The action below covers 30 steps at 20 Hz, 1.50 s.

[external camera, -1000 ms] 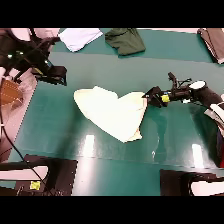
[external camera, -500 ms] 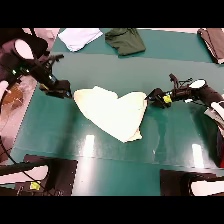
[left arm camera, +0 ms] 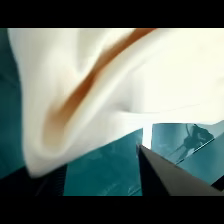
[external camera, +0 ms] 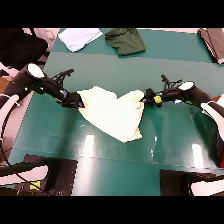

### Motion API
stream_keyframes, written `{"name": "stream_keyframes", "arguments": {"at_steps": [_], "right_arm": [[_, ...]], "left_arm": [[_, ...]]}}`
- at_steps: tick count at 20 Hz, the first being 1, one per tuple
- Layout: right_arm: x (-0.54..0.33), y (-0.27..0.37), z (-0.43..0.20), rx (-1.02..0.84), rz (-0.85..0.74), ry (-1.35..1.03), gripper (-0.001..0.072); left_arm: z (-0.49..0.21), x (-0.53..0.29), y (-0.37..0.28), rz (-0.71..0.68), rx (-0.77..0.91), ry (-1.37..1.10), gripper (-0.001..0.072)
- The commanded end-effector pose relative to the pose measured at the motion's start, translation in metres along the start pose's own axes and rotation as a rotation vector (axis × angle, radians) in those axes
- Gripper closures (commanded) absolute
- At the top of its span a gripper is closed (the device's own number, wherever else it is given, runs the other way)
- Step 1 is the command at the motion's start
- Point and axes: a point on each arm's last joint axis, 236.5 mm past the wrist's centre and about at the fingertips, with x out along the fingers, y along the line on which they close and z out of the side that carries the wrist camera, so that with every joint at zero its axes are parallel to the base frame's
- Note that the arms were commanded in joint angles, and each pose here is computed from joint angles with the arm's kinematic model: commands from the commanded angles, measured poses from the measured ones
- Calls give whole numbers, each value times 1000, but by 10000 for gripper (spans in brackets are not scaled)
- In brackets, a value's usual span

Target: Fold the shirts.

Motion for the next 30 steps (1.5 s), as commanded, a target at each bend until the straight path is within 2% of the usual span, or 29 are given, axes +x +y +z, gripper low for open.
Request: {"name": "stream_keyframes", "arguments": {"at_steps": [1,2,3,4,5,7,8,11,16,19,20,21,22,26,30], "right_arm": [[-23,23,16,-44,31,-94,693],[-33,29,20,-53,40,-119,693],[-43,34,24,-63,46,-143,693],[-54,37,28,-68,53,-166,693],[-63,40,32,-71,57,-188,693],[-77,37,40,-60,60,-218,694],[-81,33,42,-49,61,-220,694],[-88,26,42,-33,63,-208,694],[-81,33,34,-45,66,-183,694],[-76,37,31,-55,67,-177,694],[-76,37,31,-52,68,-176,693],[-76,38,30,-52,69,-171,694],[-76,38,27,-54,71,-162,694],[-125,61,40,-129,92,-288,693],[-220,145,32,-396,139,-549,694]], "left_arm": [[16,26,3,-51,16,-129,208],[23,29,10,-25,7,-165,263],[28,28,13,-13,5,-190,519],[32,27,14,-8,3,-203,636],[27,27,15,-9,-15,-182,614],[3,27,15,-13,-40,-79,241],[-7,26,19,-3,-50,-36,208],[7,24,25,18,-51,-98,208],[69,22,-11,-89,10,-358,206],[80,43,-13,-59,24,-382,208],[80,53,-8,-50,8,-373,225],[81,59,-4,-53,-13,-365,395],[81,60,-7,-72,-23,-364,679],[110,-5,-60,-144,85,-514,678],[147,-158,-151,-162,313,-880,678]]}}
